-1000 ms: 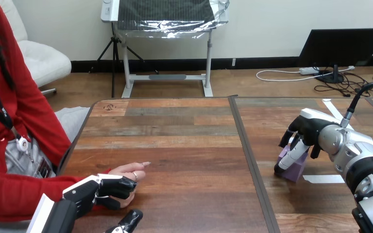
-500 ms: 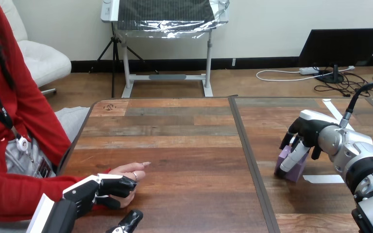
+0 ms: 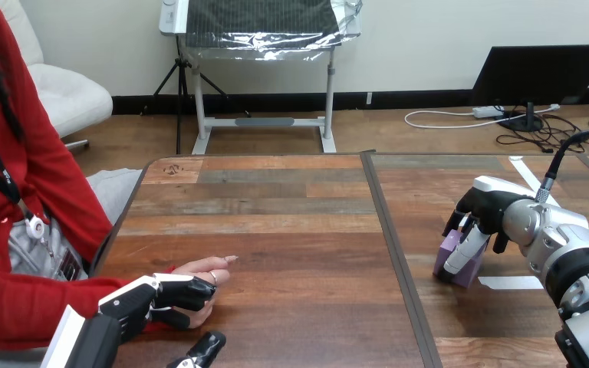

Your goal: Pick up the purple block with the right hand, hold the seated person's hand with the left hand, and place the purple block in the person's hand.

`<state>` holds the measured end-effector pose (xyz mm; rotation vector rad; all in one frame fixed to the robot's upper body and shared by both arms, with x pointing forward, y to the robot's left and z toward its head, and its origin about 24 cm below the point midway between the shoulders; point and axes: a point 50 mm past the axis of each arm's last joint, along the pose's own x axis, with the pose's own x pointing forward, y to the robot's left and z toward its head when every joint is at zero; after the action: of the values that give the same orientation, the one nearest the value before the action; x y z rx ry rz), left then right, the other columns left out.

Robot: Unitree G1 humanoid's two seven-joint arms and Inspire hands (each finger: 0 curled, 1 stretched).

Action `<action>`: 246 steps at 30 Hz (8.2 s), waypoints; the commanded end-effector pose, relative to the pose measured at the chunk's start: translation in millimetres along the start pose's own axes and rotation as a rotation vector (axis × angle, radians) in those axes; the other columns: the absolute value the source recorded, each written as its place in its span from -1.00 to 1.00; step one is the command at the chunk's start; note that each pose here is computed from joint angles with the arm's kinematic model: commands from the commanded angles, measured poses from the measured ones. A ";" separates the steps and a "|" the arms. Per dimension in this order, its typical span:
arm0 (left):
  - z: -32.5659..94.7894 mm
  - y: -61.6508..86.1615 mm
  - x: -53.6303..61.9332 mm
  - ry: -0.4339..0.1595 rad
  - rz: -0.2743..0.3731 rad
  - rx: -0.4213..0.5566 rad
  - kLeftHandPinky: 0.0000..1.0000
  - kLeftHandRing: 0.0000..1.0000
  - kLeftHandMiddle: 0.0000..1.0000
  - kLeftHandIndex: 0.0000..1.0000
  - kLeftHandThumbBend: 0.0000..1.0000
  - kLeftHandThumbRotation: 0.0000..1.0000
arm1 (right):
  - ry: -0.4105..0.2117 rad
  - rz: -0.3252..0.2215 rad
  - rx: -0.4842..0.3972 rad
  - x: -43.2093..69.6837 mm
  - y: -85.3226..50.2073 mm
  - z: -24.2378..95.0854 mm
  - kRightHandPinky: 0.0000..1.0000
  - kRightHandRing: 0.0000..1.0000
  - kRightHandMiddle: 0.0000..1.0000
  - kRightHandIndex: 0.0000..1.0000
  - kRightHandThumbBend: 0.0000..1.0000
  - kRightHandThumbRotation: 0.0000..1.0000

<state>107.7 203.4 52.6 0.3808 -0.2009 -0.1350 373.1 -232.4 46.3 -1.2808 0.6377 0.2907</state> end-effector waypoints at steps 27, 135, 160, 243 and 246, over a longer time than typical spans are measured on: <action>2.7 3.9 8.3 -0.055 0.015 0.006 0.16 0.31 0.33 0.21 0.03 -0.50 | -0.050 -0.115 -0.050 -6.8 -36.1 14.0 0.08 0.16 0.29 0.34 0.64 -1.00; 27.2 43.4 43.3 -0.249 0.227 0.223 0.13 0.30 0.31 0.25 0.25 -0.78 | -0.255 -0.267 0.035 -13.0 -49.1 25.2 -0.12 -0.04 0.03 -0.02 0.62 -1.00; 41.7 58.8 65.6 -0.172 0.199 0.549 0.08 0.37 0.41 0.32 0.74 -0.87 | -0.298 -0.274 0.034 -14.7 -49.5 24.1 -0.14 -0.09 -0.01 -0.03 0.60 -1.00; -18.9 57.5 145.1 0.236 -0.319 0.927 0.44 0.58 0.61 0.57 1.00 -0.53 | -0.444 -0.311 0.053 -23.1 -59.7 34.4 -0.19 -0.11 -0.03 -0.05 0.60 -1.00; -21.6 57.2 146.5 0.245 -0.327 0.935 0.45 0.59 0.61 0.57 1.00 -0.53 | -0.443 -0.311 0.047 -23.1 -59.7 34.5 -0.19 -0.11 -0.03 -0.05 0.60 -1.00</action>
<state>244.5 239.1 66.1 1.3010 0.1058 -0.3347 383.5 -213.7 74.8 -1.1937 0.1944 0.3512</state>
